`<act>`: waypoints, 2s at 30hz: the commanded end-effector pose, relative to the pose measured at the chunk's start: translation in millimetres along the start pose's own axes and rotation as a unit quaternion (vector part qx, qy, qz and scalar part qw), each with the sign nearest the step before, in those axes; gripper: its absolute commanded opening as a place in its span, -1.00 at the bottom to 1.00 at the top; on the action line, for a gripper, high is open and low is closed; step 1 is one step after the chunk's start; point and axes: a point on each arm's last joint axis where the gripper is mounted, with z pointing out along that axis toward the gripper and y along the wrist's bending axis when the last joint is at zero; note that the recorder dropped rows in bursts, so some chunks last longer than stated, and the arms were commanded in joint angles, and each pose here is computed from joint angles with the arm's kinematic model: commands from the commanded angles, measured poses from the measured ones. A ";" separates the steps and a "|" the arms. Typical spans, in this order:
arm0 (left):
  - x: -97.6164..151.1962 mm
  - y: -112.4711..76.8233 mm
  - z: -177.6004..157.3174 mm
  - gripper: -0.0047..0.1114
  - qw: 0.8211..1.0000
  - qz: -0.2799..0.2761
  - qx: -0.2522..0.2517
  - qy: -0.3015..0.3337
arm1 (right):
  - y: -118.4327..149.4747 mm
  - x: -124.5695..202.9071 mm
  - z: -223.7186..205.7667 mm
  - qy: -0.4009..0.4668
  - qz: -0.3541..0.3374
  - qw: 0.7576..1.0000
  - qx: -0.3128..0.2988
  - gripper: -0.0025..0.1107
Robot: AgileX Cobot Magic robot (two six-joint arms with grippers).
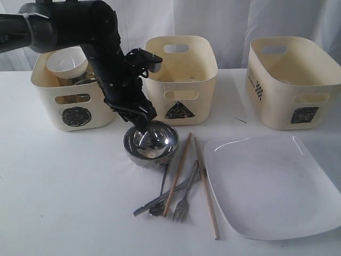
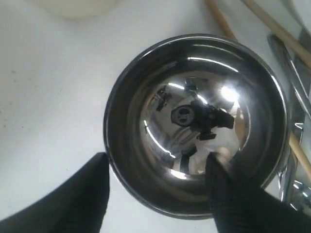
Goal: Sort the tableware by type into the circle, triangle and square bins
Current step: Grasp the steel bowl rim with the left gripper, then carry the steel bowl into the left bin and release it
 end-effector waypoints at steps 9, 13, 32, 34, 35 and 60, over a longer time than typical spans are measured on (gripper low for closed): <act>-0.5 4.3 13.9 0.15 1.000 -0.007 -0.019 0.009 | 0.1 0.8 0.2 -0.004 0.005 1.000 0.001 -0.96; 1.0 5.7 25.1 0.15 1.000 -0.012 -0.015 0.022 | 0.1 0.8 0.2 -0.004 0.005 1.000 0.001 -0.96; 5.6 10.2 59.2 0.14 0.998 -0.016 -0.005 0.056 | 0.1 0.8 0.2 -0.004 0.005 1.000 0.001 -0.96; 5.7 10.2 59.2 0.08 0.998 -0.016 -0.005 0.056 | 0.1 0.8 0.2 -0.004 0.005 1.000 0.001 -0.96; 5.7 10.2 59.2 0.02 0.998 -0.016 -0.005 0.056 | 0.1 0.8 0.2 -0.004 0.005 1.000 0.001 -0.96; 16.1 12.5 -67.7 -0.92 0.996 -0.007 -0.086 -0.007 | 0.1 0.8 0.2 -0.004 0.005 1.000 0.001 -0.96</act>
